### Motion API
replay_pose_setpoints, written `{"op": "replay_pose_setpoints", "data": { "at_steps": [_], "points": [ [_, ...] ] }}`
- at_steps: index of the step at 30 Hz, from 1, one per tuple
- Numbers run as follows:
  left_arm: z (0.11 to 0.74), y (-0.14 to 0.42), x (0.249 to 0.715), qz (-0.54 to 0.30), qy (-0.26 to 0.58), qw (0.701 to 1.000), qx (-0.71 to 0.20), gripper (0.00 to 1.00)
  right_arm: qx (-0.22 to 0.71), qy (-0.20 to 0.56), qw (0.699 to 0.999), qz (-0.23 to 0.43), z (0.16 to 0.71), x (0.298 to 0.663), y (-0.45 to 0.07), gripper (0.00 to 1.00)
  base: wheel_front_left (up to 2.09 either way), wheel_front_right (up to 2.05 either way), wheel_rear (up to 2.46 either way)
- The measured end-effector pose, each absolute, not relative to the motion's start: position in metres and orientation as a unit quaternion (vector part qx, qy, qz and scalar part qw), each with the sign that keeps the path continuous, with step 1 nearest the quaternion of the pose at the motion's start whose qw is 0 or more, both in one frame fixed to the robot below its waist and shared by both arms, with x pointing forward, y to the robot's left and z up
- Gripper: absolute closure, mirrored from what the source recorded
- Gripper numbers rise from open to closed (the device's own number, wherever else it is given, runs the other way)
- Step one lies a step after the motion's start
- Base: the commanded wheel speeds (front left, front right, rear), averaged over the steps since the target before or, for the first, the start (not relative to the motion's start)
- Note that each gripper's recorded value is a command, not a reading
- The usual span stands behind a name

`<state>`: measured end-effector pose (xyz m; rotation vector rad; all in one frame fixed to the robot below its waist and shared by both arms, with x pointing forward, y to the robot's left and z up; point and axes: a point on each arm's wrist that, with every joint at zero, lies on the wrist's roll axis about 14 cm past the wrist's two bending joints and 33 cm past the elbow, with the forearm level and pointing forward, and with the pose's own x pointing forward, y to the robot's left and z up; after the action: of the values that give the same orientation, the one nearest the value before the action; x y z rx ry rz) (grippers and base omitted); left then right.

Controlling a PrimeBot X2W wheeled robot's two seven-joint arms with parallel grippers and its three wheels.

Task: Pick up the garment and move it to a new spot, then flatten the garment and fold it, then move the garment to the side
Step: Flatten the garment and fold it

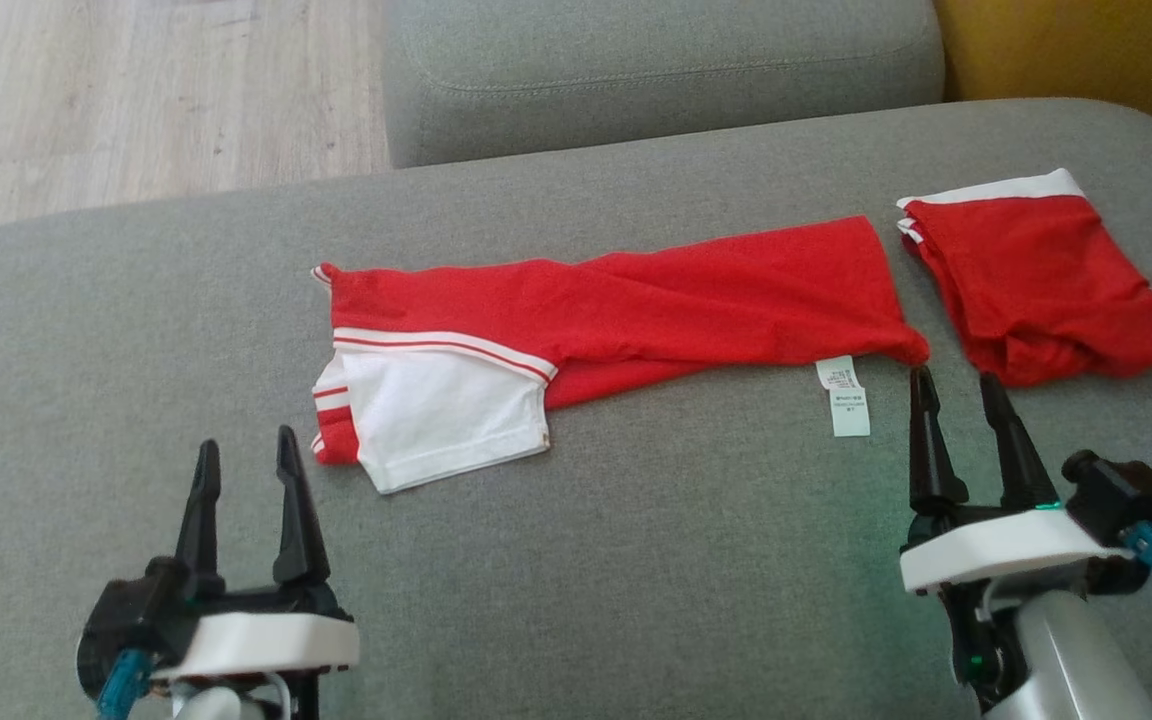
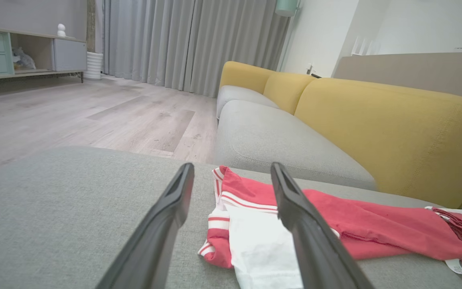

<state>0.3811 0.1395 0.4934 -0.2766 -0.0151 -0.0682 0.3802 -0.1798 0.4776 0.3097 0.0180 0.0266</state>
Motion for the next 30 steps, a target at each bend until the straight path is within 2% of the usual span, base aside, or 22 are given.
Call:
{"op": "replay_pose_setpoints", "data": {
  "at_steps": [7,11,15,23,30],
  "points": [
    [0.490,0.135,0.391,-0.050,-0.007,0.990,-0.128,0.00,0.130,0.028,0.991,0.023,0.466,0.392,-0.174,0.00,0.00,0.00,0.00],
    [0.489,0.135,0.403,-0.054,-0.008,0.990,-0.126,0.00,0.096,0.055,0.994,0.010,0.457,0.416,-0.186,0.00,0.00,0.00,0.00],
    [0.479,0.138,0.411,-0.052,0.004,0.991,-0.123,0.00,0.102,0.077,0.992,-0.013,0.449,0.447,-0.198,0.00,0.00,0.00,0.00],
    [0.465,0.146,0.425,-0.042,0.019,0.992,-0.119,0.00,0.113,0.177,0.976,-0.047,0.397,0.476,-0.207,0.00,0.00,0.00,0.00],
    [0.453,0.143,0.427,-0.046,0.036,0.991,-0.118,0.00,0.110,0.233,0.965,-0.038,0.372,0.493,-0.194,0.00,0.00,0.00,0.00]
  ]
}}
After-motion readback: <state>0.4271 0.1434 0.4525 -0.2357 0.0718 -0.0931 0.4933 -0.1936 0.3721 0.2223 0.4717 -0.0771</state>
